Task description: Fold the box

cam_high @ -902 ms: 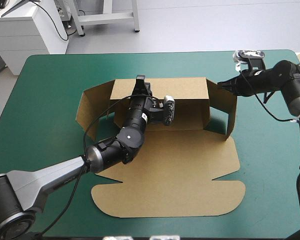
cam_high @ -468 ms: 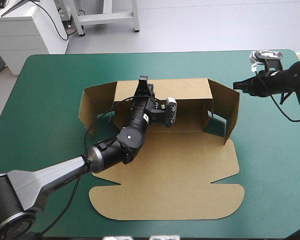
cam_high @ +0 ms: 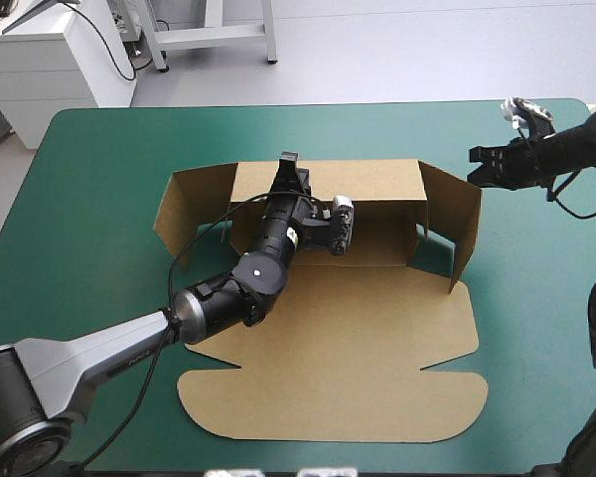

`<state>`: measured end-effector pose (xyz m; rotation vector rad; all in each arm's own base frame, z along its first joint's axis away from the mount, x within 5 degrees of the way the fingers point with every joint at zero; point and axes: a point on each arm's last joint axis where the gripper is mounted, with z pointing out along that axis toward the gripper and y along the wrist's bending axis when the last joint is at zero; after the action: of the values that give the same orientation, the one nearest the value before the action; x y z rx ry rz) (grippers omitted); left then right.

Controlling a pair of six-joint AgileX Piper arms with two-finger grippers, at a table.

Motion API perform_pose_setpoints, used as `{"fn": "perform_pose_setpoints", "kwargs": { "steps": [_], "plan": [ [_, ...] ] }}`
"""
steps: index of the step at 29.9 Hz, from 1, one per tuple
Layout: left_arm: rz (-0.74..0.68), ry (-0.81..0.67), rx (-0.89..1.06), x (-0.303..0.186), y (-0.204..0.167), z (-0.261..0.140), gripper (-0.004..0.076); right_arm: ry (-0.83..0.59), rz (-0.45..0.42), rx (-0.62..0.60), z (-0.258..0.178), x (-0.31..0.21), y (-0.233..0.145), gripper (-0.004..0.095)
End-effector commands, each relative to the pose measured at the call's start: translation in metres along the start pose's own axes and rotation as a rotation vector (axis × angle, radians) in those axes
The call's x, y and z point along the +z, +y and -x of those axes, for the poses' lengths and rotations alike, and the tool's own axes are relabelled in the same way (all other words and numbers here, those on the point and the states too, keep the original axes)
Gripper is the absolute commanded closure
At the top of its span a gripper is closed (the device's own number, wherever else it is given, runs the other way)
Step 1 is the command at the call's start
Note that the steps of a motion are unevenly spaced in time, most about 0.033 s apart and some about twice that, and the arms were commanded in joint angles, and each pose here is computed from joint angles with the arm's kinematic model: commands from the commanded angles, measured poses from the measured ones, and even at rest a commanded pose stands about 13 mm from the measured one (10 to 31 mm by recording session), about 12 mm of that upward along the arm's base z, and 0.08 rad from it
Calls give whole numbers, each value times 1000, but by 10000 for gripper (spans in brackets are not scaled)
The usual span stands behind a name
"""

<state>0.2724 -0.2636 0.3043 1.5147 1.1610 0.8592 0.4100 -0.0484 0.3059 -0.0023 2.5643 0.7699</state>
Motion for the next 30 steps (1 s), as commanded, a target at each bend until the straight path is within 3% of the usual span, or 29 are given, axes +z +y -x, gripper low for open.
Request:
{"fn": "perform_pose_setpoints", "kwargs": {
  "steps": [1,12,25,28,30],
  "plan": [
    [108,-23,21,-13,28,0,731,-71,67,-9,2,-30,9,929],
    [59,-22,-3,8,28,-29,731,-101,111,-12,4,-32,10,929],
    [34,-3,15,27,18,-26,731,-70,155,-28,-5,-18,9,929],
    [39,3,19,27,19,-26,731,-44,191,-72,-16,-6,12,929],
    [42,11,19,27,19,-27,731,-106,220,-118,-20,-8,18,929]
  ]
}}
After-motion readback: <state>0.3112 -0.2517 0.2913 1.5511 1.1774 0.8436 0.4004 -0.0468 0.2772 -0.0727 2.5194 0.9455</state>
